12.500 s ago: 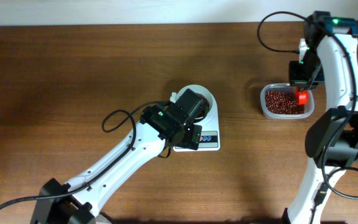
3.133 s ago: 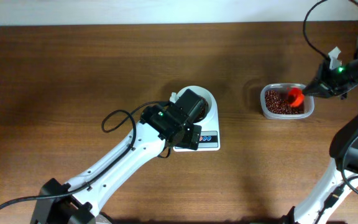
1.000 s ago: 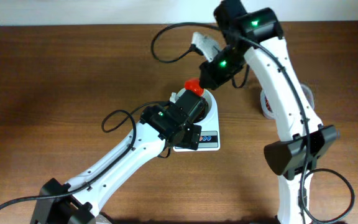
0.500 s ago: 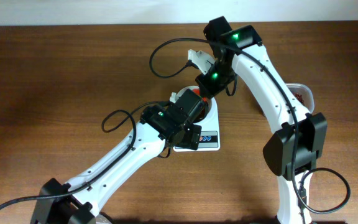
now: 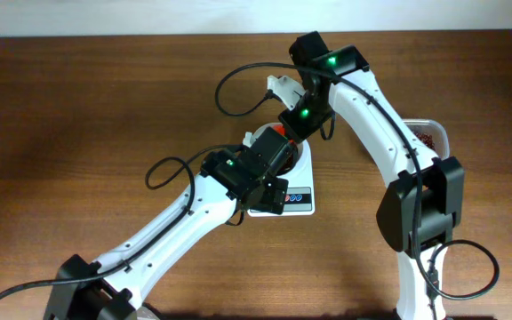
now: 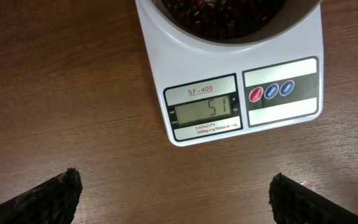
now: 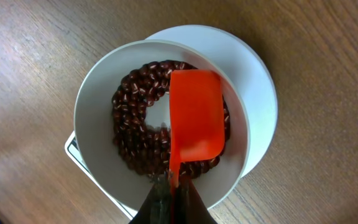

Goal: Scoop item into bowl and weigh 50g on scale
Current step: 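Carry the filled scoop toward the bowl on the scale with the right gripper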

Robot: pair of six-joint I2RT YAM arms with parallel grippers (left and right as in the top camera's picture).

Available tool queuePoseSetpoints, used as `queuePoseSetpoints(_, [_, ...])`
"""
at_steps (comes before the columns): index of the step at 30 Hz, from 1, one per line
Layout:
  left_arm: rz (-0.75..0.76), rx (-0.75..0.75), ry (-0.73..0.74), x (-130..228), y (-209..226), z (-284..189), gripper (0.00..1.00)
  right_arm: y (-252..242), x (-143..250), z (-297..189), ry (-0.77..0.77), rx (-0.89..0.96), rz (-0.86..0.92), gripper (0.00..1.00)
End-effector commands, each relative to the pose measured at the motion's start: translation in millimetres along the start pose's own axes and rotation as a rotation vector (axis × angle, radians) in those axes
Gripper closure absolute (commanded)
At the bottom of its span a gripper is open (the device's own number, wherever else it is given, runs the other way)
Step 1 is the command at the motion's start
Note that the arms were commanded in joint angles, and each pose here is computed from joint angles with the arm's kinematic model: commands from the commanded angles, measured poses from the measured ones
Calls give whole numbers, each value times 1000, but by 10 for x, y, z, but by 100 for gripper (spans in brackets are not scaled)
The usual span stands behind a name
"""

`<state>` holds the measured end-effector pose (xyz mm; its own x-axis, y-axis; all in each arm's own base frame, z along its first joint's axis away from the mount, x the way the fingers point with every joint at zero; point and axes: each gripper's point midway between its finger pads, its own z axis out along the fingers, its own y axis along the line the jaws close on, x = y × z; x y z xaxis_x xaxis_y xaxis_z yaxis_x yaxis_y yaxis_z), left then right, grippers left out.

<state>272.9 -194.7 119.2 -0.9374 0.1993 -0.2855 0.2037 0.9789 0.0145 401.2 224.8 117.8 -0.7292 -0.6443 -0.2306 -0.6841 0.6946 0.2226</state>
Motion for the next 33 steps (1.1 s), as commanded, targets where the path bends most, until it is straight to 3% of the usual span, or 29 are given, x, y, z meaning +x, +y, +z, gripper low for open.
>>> queuePoseSetpoints(1, [-2, -9, -5, 7, 13, -2, 1, 110, 106, 20, 31, -48, 4, 96])
queuePoseSetpoints(8, [-2, -9, -5, 6, 14, -2, 1, 200, 161, 10, 49, -97, 17, 96])
queuePoseSetpoints(17, [-2, -9, -5, 6, 15, -2, 1, 511, 37, -100, -24, -331, 120, 96])
queuePoseSetpoints(21, [-2, -8, -5, 6, 12, -2, 1, 331, 30, -219, -57, -387, 269, 96])
queuePoseSetpoints(26, [-2, -9, -5, 6, 14, -2, 1, 216, 3, -379, -120, -482, 327, 96])
queuePoseSetpoints(33, [-2, -9, -5, 6, 14, -2, 1, 90, 67, -426, -122, -481, 363, 96])
